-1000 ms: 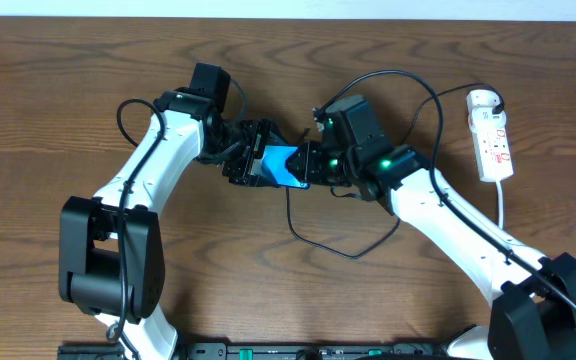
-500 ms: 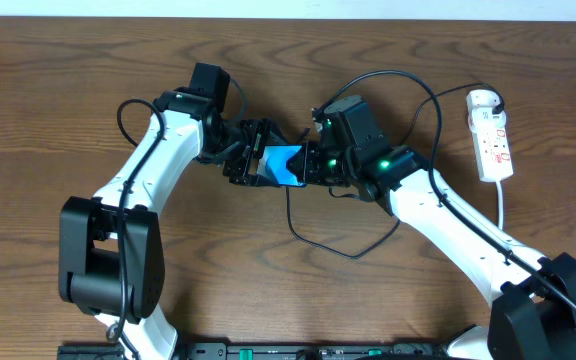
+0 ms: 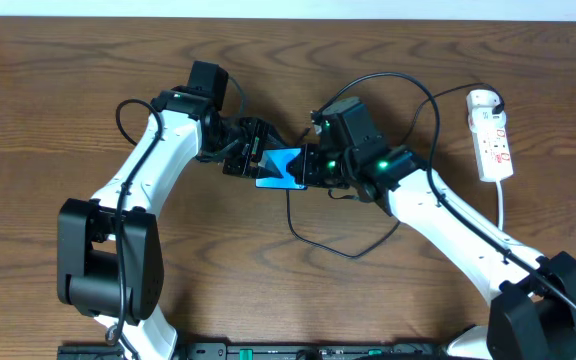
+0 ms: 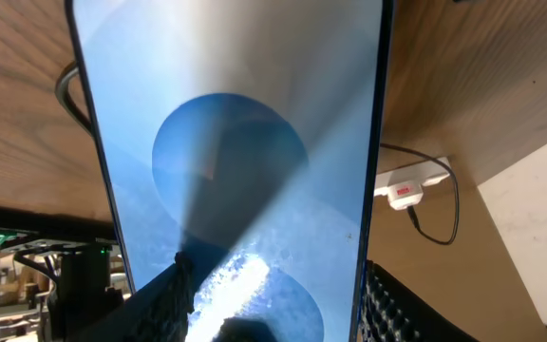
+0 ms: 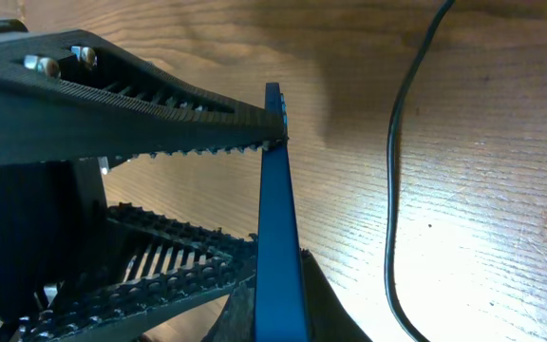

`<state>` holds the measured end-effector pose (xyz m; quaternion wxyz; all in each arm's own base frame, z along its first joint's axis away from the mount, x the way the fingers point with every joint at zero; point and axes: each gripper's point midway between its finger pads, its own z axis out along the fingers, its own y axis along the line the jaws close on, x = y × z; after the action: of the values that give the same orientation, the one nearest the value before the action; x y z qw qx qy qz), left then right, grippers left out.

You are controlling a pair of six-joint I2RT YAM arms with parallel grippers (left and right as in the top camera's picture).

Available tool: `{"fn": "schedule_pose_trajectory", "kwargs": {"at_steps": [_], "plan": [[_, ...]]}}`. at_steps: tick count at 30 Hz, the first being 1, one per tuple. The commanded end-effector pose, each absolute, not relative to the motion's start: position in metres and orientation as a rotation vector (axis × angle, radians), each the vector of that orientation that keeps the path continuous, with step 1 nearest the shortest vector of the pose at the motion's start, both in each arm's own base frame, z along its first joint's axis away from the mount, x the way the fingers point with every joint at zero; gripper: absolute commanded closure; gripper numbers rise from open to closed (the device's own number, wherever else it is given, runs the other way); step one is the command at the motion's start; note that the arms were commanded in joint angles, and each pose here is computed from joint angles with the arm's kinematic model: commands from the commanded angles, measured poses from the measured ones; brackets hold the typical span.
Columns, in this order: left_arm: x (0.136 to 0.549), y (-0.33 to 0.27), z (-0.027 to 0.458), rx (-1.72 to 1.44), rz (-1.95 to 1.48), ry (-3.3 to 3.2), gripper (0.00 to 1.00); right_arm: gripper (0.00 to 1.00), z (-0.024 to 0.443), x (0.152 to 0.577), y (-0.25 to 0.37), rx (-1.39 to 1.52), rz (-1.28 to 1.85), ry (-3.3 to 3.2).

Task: Plug charger to phone and switch on socket
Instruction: 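Lift the phone with both grippers toward the far table edge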

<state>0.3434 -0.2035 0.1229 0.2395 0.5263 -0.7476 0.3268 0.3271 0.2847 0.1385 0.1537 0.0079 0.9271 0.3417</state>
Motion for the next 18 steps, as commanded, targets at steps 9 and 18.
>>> {"fn": "schedule_pose_trajectory", "kwargs": {"at_steps": [9, 18], "plan": [[0.347, -0.202, 0.132, 1.118, 1.048, -2.369, 0.45, 0.99, 0.152, 0.365, 0.247, 0.154, 0.978, 2.583], [0.361, -0.206, 0.137, 0.956, 1.161, -2.505, 0.53, 0.99, 0.159, 0.375, 0.233, 0.233, 1.025, 2.556]]}}
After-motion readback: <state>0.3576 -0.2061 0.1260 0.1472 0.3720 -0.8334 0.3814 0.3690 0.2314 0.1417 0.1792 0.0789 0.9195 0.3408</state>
